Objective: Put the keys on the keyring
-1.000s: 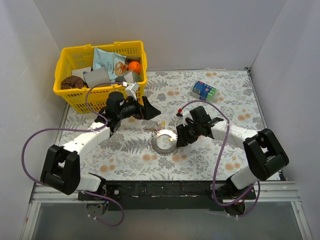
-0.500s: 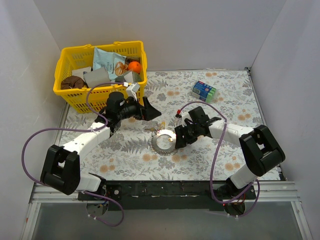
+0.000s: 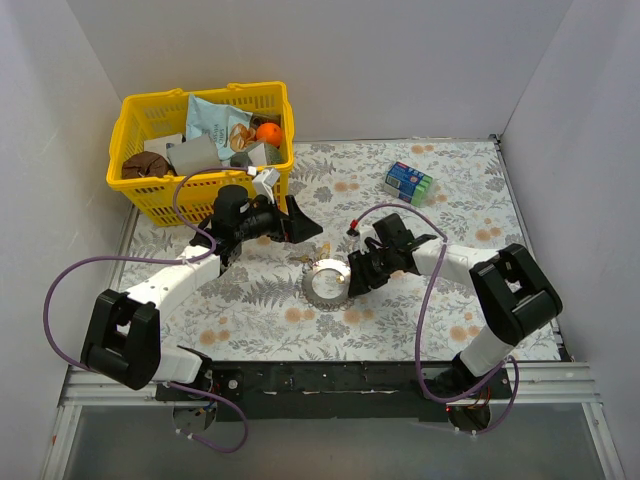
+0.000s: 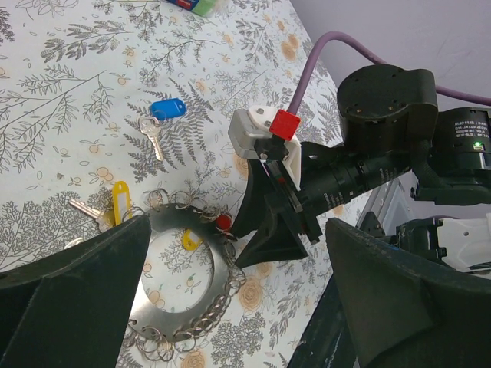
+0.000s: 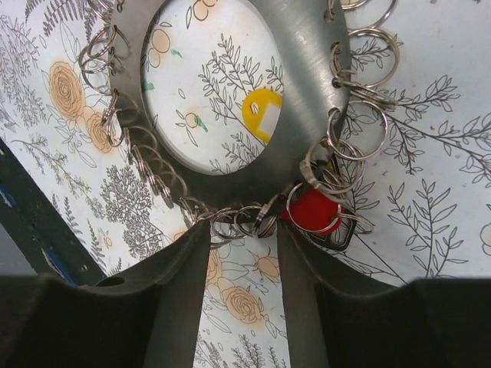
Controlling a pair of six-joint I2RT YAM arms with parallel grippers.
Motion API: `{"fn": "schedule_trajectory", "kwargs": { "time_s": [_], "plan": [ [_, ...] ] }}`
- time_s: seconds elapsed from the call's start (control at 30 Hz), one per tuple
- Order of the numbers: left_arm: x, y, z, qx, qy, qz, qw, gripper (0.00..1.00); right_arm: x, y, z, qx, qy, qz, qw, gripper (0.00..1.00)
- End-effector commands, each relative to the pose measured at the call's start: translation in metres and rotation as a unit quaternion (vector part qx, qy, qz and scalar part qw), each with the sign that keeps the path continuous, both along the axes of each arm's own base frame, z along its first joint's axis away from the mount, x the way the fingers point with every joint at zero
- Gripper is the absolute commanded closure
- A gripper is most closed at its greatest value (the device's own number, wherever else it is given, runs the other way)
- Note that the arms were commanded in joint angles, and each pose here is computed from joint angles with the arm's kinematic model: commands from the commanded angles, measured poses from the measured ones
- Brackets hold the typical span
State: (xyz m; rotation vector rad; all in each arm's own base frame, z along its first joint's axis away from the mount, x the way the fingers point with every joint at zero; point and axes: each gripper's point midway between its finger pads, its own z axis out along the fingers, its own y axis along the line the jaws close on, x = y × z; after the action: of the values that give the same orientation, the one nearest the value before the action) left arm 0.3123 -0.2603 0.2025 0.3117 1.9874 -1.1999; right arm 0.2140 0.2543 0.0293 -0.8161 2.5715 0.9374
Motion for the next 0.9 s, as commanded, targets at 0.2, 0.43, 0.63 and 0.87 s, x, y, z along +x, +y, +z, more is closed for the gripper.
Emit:
{"fn": "schedule_trajectory", "kwargs": {
  "time_s": [0.2, 0.43, 0.63, 0.87],
  "plan": [
    [-0.004, 0.001, 0.001, -0.005, -0.006, -0.006, 1.000, 0.02, -0.003, 0.012, -0.010, 0.010, 0.021, 0.007, 1.000, 0.57],
    [-0.006, -0.001, -0.008, 0.001, 0.008, -0.020, 1.000, 0.02, -0.003, 0.014, -0.013, 0.007, 0.031, 0.003, 0.999, 0.75],
    [-0.011, -0.002, -0.036, 0.030, 0.057, -0.039, 0.997, 0.08, 0.003, 0.012, 0.001, 0.006, 0.012, -0.010, 1.000, 0.57],
    [-0.023, -0.016, -0.062, 0.036, 0.126, -0.079, 0.988, 0.21, 0.003, 0.009, 0.024, 0.023, -0.014, -0.021, 0.999, 0.44]
  ]
}}
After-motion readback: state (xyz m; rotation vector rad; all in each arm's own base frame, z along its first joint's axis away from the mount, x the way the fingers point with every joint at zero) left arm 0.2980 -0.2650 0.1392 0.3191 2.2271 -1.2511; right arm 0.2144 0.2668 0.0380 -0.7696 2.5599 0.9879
